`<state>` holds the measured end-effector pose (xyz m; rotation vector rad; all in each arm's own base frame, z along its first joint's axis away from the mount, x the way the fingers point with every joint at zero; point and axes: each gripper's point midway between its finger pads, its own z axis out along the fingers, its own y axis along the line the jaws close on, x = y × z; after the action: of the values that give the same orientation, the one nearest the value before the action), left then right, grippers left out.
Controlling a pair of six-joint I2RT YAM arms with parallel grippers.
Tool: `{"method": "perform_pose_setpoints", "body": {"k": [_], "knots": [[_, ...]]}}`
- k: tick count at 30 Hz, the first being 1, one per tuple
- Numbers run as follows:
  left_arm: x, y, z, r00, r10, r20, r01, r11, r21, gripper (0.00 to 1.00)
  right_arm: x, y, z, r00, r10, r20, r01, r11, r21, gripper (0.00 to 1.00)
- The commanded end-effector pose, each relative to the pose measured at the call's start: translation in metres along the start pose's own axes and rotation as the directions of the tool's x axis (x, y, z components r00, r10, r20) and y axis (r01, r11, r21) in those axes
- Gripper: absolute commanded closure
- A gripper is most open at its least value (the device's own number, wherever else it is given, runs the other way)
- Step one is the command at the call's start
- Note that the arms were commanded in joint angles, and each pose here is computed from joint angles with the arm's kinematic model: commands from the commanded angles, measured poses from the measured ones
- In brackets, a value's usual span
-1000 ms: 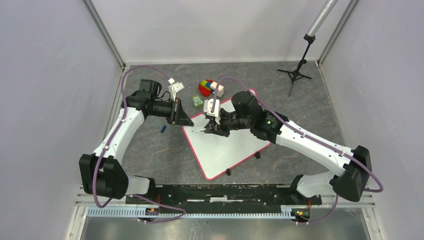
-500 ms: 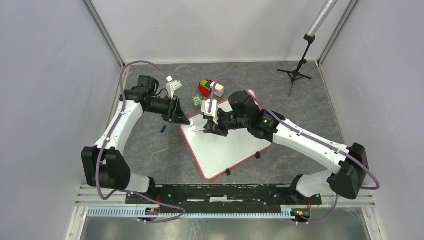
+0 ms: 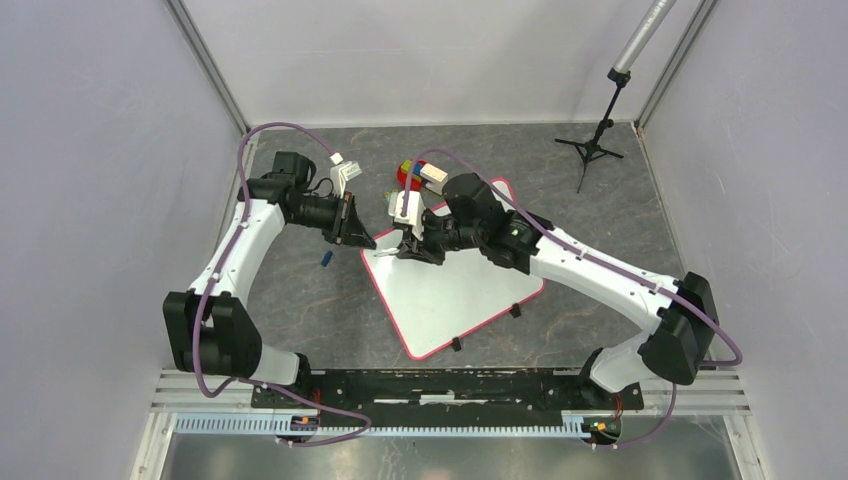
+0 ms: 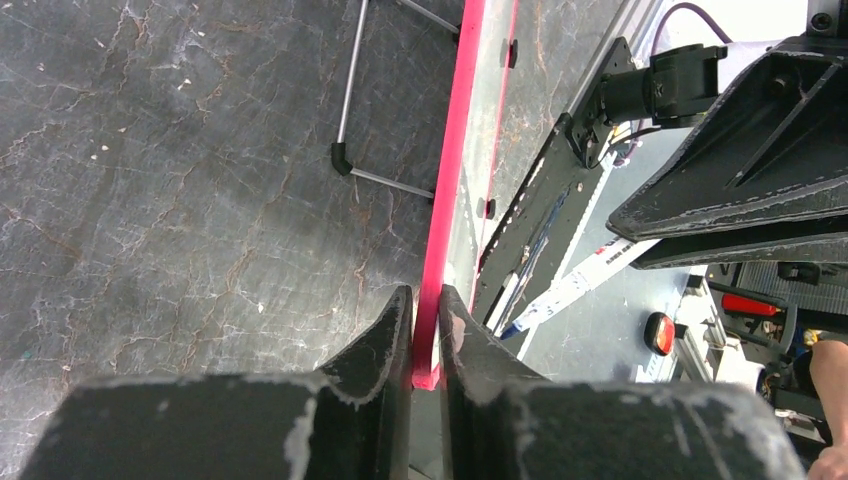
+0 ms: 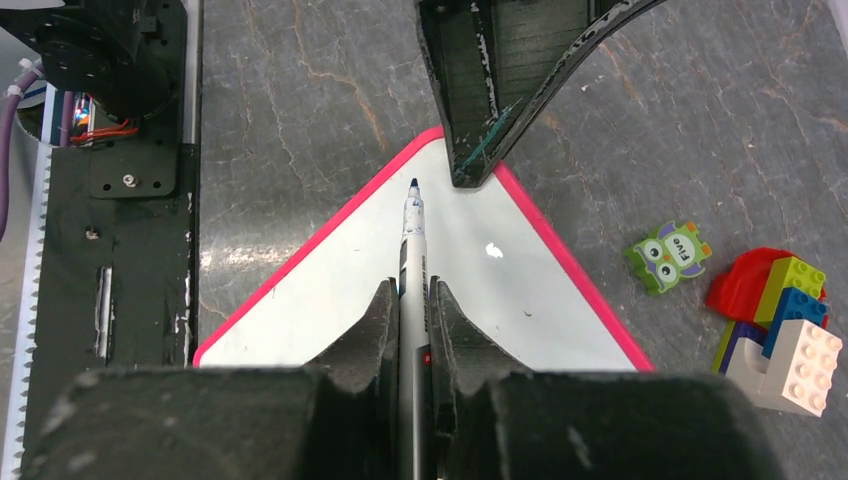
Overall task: Write a sentence on the whiteboard
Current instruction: Hold the whiteboard on the whiteboard stand, then write a sentence on the whiteboard.
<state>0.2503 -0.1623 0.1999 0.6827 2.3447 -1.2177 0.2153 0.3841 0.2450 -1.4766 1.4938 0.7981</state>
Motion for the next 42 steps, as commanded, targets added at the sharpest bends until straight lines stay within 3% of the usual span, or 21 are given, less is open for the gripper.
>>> {"method": "perform_pose_setpoints", "body": {"k": [1, 16, 42], "knots": [[-0.01, 0.001, -0.004, 0.998, 0.058, 0.02, -0.057, 0.998, -0.011, 0.86, -0.024, -0.008, 0.002, 0.999, -0.035, 0.038, 0.034, 0.999, 0.023, 1.0], [-0.009, 0.0, -0.005, 0.997, 0.073, 0.027, -0.073, 0.997, -0.014, 0.95, -0.018, -0.008, 0.014, 0.999, -0.044, 0.004, 0.044, 0.999, 0.025, 1.0], [-0.009, 0.001, -0.004, 0.997, 0.074, 0.026, -0.074, 0.997, -0.015, 0.96, 0.028, -0.001, 0.007, 0.994, -0.037, -0.104, 0.042, 0.998, 0.047, 1.0]]}}
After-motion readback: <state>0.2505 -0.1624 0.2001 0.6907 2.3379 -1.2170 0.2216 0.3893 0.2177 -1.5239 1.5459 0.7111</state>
